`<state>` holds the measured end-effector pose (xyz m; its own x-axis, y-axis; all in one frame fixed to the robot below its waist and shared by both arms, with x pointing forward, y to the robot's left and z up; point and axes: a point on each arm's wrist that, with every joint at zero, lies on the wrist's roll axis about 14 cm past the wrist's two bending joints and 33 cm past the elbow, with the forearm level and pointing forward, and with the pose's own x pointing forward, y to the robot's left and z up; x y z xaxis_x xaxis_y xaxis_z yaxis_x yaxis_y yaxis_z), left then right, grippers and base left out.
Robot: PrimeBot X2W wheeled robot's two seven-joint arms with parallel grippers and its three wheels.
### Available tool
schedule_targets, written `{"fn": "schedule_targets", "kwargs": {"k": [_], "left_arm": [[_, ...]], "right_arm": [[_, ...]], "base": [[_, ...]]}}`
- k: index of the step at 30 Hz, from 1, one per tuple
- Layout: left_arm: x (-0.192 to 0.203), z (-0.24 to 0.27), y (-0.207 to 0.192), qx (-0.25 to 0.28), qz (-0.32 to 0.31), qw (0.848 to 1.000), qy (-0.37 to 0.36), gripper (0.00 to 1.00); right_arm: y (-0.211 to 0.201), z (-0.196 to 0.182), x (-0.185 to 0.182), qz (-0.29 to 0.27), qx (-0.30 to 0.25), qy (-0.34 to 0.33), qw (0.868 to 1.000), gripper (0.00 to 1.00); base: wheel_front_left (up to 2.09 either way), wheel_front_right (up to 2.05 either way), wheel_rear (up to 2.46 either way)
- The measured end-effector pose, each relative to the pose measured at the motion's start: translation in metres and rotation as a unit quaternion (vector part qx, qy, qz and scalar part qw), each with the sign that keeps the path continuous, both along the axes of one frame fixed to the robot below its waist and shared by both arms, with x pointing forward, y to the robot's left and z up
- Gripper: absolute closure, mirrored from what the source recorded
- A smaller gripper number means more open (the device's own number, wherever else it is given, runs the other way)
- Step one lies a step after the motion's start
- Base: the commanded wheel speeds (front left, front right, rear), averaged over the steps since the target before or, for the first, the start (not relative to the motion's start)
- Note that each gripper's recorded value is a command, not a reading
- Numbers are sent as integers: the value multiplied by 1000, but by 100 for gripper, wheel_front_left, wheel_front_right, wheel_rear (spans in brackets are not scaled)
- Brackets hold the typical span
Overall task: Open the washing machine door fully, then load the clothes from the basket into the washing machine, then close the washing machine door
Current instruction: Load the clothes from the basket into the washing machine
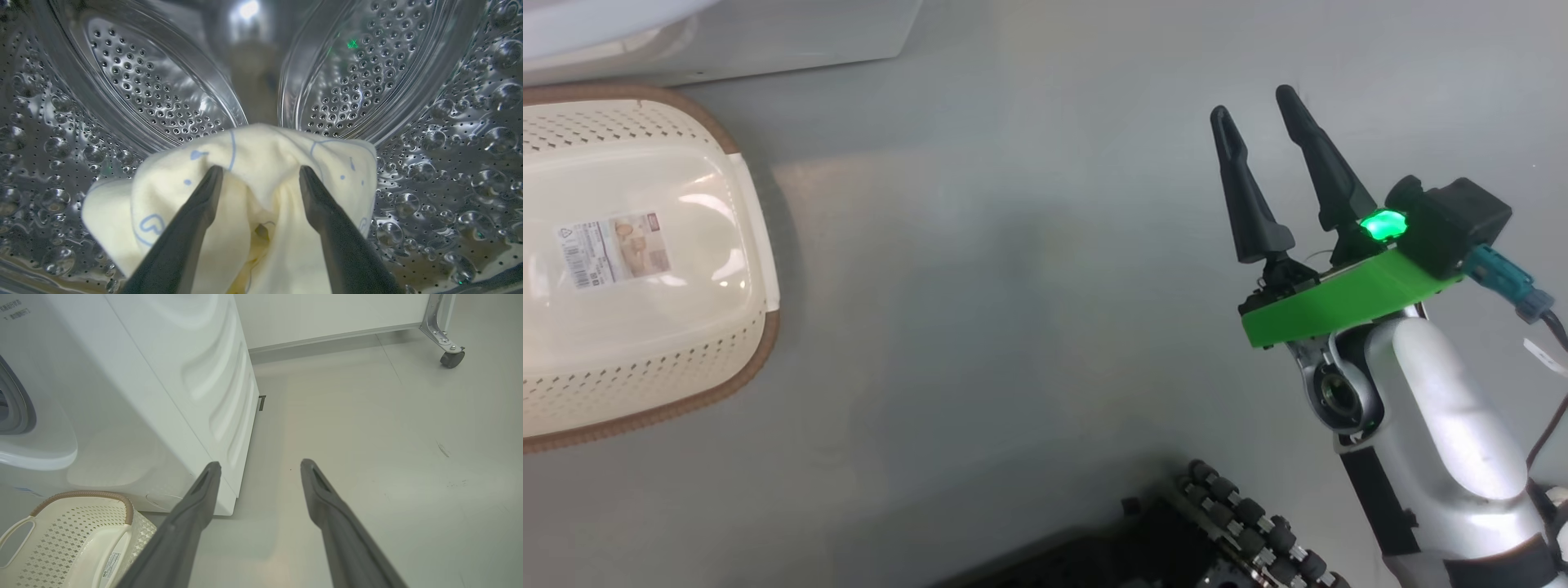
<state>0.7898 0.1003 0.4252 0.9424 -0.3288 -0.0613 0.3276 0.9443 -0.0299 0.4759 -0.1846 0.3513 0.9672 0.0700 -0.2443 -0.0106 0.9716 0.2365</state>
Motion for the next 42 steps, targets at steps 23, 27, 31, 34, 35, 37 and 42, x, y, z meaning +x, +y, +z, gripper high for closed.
{"fn": "schedule_targets", "kwargs": {"k": [23, 27, 31, 34, 35, 37, 42], "left_arm": [[-99, -4, 4, 7, -37, 998, 48, 0], [-113, 6, 6, -1, -38, 998, 43, 0], [-134, 18, 11, -29, -30, 998, 42, 0], [-158, 19, 9, -44, -31, 997, 50, 0], [-166, 20, 8, -48, -33, 997, 52, 0], [-181, 23, 8, -54, -33, 997, 53, 0], [-212, 45, 21, -69, -19, 997, 34, 0]], "right_arm": [[9, 58, 8, 10, -12, -72, 997, 0], [8, 71, 9, 8, -13, -88, 996, 0], [10, 80, 3, 8, -17, -95, 995, 0], [9, 88, -3, 4, -10, -101, 995, 0], [10, 92, -5, 3, -6, -105, 994, 0], [13, 100, -7, 6, -4, -114, 993, 0], [19, 122, -14, 12, -2, -137, 991, 0]], "base": [[0, 0, 0], [0, 0, 0], [0, 0, 0], [0, 0, 0], [0, 0, 0], [0, 0, 0], [0, 0, 0]]}}
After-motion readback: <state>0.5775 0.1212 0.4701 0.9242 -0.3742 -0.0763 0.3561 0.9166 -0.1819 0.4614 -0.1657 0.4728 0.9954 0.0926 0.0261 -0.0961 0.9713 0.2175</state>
